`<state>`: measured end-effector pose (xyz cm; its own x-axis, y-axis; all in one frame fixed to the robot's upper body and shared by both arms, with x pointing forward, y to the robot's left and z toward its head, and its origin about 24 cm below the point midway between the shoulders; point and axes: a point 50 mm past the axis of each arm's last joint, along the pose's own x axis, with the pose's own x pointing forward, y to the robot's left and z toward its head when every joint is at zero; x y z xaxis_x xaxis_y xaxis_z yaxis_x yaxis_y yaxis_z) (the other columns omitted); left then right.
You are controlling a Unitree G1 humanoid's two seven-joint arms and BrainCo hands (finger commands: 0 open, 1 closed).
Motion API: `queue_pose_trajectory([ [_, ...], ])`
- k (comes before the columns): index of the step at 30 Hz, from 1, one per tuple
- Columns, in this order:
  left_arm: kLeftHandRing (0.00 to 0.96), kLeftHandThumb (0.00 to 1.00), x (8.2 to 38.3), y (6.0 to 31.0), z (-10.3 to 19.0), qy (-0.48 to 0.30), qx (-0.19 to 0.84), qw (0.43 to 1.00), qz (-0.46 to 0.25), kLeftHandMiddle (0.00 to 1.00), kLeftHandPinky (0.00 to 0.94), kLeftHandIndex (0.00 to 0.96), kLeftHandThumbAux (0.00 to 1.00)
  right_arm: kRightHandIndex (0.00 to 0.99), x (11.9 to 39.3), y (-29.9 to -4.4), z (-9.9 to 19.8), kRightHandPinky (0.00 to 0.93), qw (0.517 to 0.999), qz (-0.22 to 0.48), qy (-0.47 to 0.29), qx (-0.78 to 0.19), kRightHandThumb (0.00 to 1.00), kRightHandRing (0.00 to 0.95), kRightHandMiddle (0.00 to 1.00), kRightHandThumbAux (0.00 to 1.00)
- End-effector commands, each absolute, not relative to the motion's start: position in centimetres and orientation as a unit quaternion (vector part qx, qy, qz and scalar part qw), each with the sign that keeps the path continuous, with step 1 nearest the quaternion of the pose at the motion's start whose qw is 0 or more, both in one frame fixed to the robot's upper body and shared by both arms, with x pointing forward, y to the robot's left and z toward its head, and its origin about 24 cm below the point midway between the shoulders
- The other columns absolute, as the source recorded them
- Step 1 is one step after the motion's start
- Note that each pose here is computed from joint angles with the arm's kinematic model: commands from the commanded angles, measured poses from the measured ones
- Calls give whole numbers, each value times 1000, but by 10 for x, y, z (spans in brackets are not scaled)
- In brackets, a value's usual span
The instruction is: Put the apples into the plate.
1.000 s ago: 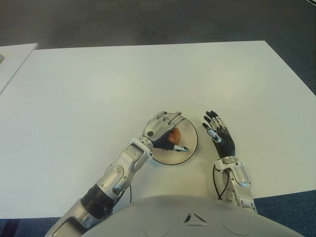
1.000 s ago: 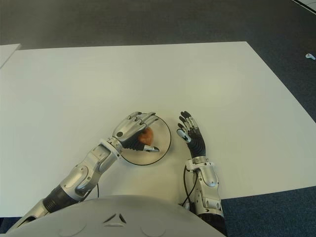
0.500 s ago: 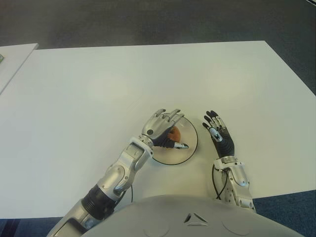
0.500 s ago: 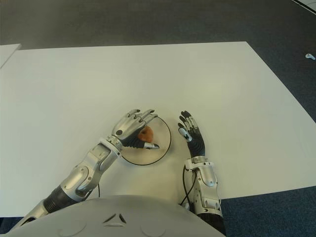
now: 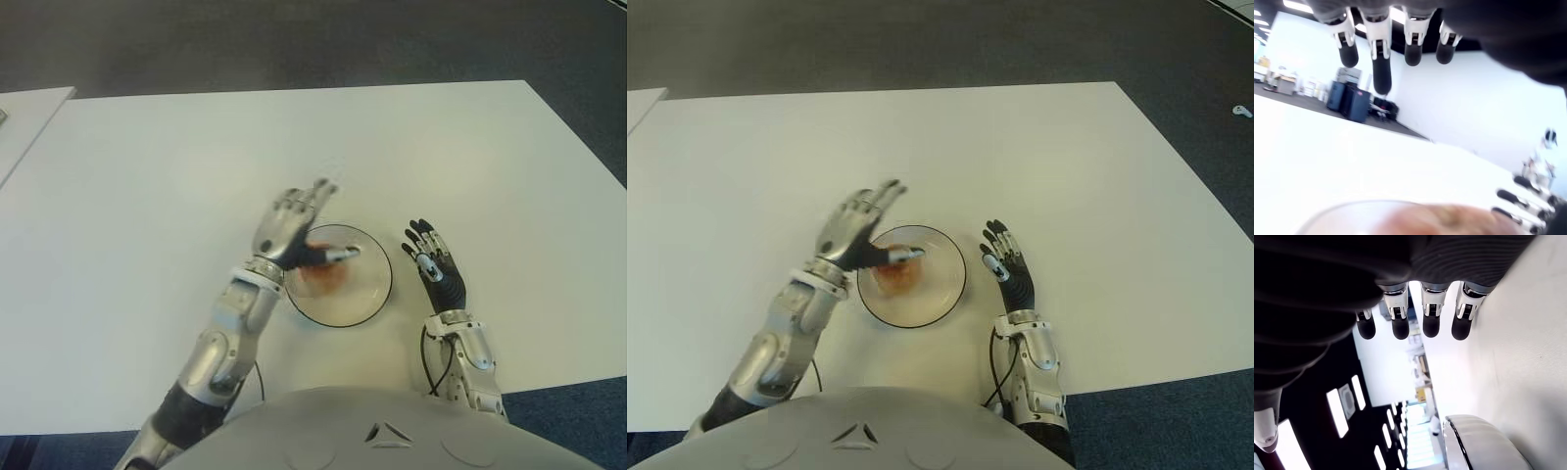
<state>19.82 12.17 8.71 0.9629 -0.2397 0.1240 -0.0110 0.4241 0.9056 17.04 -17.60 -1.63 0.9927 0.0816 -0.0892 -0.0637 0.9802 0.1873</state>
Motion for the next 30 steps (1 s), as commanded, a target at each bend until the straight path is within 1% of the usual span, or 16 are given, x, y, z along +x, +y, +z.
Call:
queue_pose_trajectory([
  [1, 0, 159, 182, 149, 89, -85, 517, 851, -18, 0, 0, 0, 245, 0, 148, -176, -47, 3, 984, 23, 145, 99, 166, 0, 0, 566],
  [3, 0, 156, 179, 150, 88, -73, 502, 862, -10, 0, 0, 0, 239, 0, 149, -177, -47, 2, 984, 23, 147, 100, 167, 0, 0, 580],
  [7, 0, 148, 170, 152, 80, -32, 437, 899, 2, 0, 0, 3, 234, 0, 149, -177, -48, 0, 983, 25, 149, 101, 169, 0, 0, 595],
  [10, 0, 146, 168, 151, 75, -4, 352, 936, 7, 0, 0, 6, 225, 0, 150, -177, -48, 0, 983, 27, 151, 99, 170, 0, 0, 593],
  [14, 0, 128, 167, 151, 73, 12, 269, 963, 6, 0, 0, 3, 217, 0, 150, -177, -48, 0, 983, 29, 152, 95, 167, 0, 0, 585],
  [16, 0, 102, 166, 151, 66, 22, 182, 983, 7, 0, 0, 1, 215, 0, 150, -177, -48, 0, 983, 30, 152, 94, 164, 0, 0, 580],
  [18, 0, 72, 165, 153, 60, 27, 129, 991, 11, 0, 0, 0, 210, 0, 150, -177, -48, 0, 984, 31, 152, 93, 161, 0, 0, 575],
  [22, 0, 23, 161, 157, 48, 34, 105, 994, 17, 0, 0, 0, 206, 0, 150, -177, -48, 0, 984, 32, 153, 90, 154, 0, 0, 567],
  [30, 0, 1, 156, 155, 35, 12, 93, 995, 28, 0, 0, 0, 195, 0, 150, -177, -49, 0, 983, 30, 159, 88, 148, 0, 0, 567],
])
